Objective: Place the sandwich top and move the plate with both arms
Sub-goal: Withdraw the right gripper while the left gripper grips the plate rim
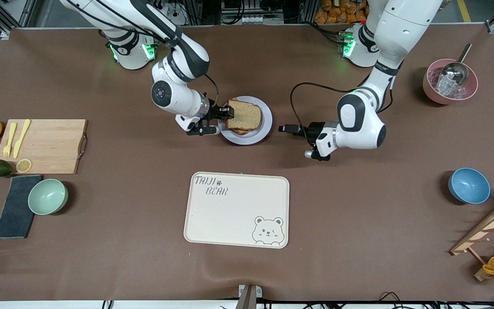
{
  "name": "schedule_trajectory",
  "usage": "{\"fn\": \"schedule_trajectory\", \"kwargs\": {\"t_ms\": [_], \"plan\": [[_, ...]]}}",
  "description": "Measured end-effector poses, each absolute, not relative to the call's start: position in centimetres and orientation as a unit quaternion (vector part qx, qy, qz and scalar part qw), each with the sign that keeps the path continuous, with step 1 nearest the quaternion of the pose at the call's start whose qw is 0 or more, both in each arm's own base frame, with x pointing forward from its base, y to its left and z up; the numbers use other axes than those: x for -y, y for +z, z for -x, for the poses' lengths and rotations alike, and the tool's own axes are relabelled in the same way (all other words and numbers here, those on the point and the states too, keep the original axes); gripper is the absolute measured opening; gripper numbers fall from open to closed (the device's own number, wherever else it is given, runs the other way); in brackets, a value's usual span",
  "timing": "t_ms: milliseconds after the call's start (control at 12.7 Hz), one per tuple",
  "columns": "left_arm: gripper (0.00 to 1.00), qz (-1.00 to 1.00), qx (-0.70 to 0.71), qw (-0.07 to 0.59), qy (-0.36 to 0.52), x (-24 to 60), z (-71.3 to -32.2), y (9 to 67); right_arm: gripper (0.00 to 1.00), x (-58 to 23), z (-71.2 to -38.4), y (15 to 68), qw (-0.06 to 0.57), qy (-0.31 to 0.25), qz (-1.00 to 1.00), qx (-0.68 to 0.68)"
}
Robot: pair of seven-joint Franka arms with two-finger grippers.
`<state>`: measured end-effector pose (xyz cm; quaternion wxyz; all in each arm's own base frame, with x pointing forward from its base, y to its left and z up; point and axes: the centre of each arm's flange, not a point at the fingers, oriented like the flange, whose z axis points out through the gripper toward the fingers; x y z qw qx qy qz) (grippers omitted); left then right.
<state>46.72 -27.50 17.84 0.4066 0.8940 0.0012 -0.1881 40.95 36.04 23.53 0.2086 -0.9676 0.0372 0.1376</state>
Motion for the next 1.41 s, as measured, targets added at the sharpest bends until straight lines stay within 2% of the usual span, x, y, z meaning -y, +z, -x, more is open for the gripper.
{"fn": "schedule_trajectory", "kwargs": {"t_ms": [157,236,472,865,1179,1415], "plan": [[1.00,-0.891,-0.004,0.410,-0.195,28.6,-45.8,17.5,0.93,-34.4,-42.8,25.0,0.207,0.157,0.965,-0.047],[1.00,-0.890,-0.010,0.413,-0.193,29.2,-45.3,17.4,1.00,-33.2,-44.2,26.5,0.208,0.169,0.962,-0.053],[1.00,-0.894,-0.019,0.408,-0.182,31.8,-43.7,16.9,1.00,-28.9,-48.6,30.8,0.210,0.179,0.958,-0.076],[1.00,-0.899,-0.017,0.394,-0.191,32.8,-41.7,15.6,1.00,-15.6,-56.5,35.6,0.152,0.193,0.961,-0.123],[1.00,-0.898,-0.026,0.394,-0.193,33.6,-40.9,15.0,1.00,-8.6,-59.5,40.2,0.079,0.171,0.974,-0.126],[1.00,-0.900,-0.027,0.390,-0.192,34.3,-40.2,14.7,1.00,-6.1,-60.7,46.7,0.041,0.155,0.983,-0.090]]}}
